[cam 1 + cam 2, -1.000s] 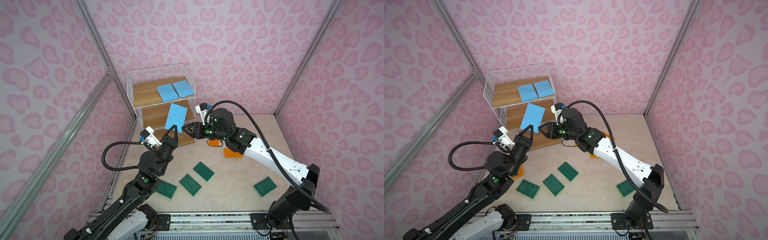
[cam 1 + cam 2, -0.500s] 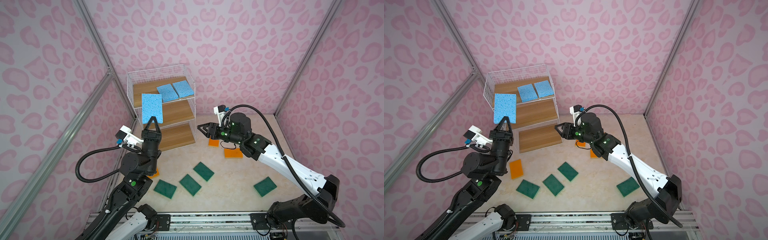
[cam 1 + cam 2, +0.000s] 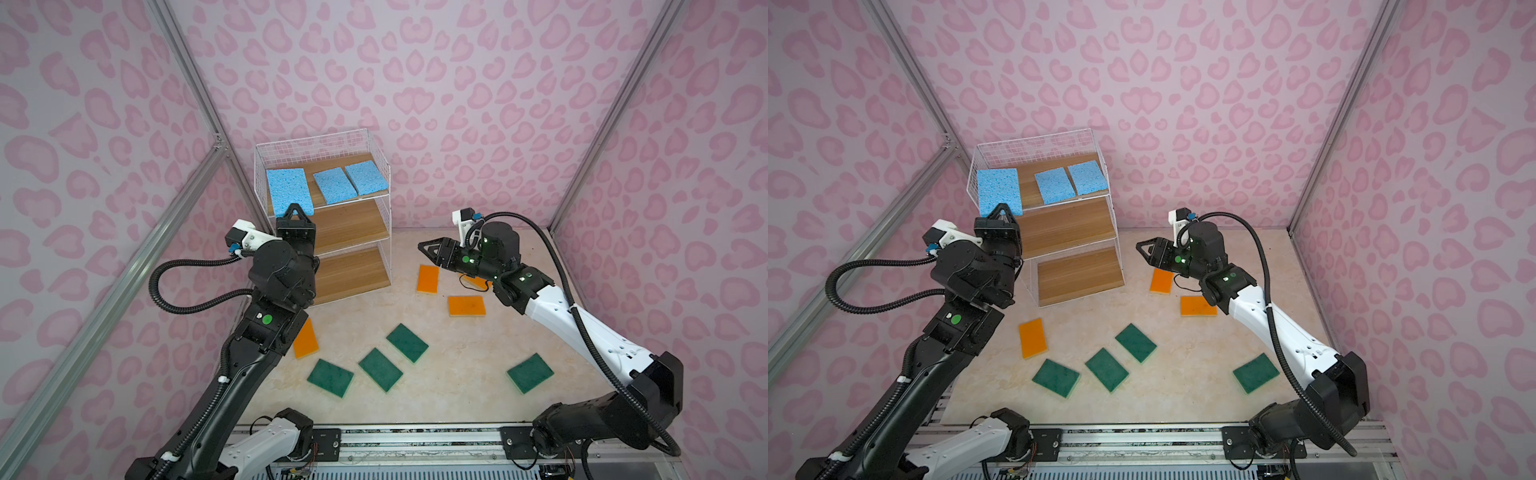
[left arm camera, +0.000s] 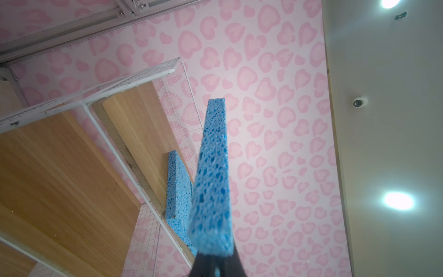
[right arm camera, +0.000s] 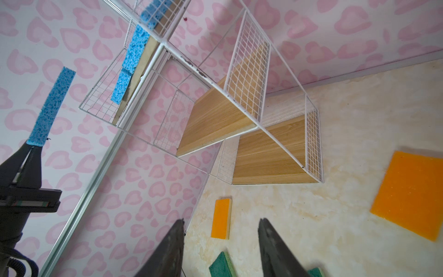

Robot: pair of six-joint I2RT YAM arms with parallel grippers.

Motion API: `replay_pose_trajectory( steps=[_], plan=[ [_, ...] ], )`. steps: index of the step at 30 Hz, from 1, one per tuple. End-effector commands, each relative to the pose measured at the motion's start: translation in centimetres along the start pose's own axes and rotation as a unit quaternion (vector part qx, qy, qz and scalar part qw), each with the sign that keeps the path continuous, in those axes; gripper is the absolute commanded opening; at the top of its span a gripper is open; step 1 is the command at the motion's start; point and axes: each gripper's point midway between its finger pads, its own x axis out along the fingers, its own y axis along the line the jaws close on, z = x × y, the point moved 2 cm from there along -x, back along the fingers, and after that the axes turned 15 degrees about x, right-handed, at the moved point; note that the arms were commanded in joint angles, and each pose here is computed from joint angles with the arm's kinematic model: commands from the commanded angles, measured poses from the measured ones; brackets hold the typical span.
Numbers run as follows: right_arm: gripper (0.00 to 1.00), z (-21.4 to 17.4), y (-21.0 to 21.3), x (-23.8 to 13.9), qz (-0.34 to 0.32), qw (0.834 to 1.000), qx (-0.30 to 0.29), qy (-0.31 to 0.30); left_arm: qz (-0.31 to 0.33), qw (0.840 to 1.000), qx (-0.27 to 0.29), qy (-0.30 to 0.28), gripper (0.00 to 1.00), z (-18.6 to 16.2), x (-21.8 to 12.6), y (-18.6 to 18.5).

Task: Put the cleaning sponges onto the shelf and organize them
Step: 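Raise the blue sponge over the top shelf with the left gripper while the right withdraws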

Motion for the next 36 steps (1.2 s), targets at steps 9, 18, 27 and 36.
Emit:
replay_pose_trajectory(
  steps=[9, 18, 27, 36],
  plan=[
    [0.51, 2.4, -2.1, 0.3, 0.025, 0.999, 0.042, -0.009, 0.057, 0.998, -0.015, 0.038, 0.00, -1.4, 4.4, 0.8],
    [0.51, 3.0, -3.5, -0.1, 0.014, 0.998, 0.050, -0.020, 0.082, 0.995, -0.017, 0.061, 0.00, -3.0, 6.8, 1.8],
    [0.51, 3.7, -4.1, -0.4, 0.014, 0.998, 0.056, -0.028, 0.103, 0.992, -0.006, 0.065, 0.00, -3.7, 7.7, 2.4],
    [0.51, 3.7, -4.2, -0.3, 0.016, 0.998, 0.058, -0.026, 0.095, 0.994, 0.007, 0.046, 0.00, -2.1, 6.9, 1.5]
  ],
)
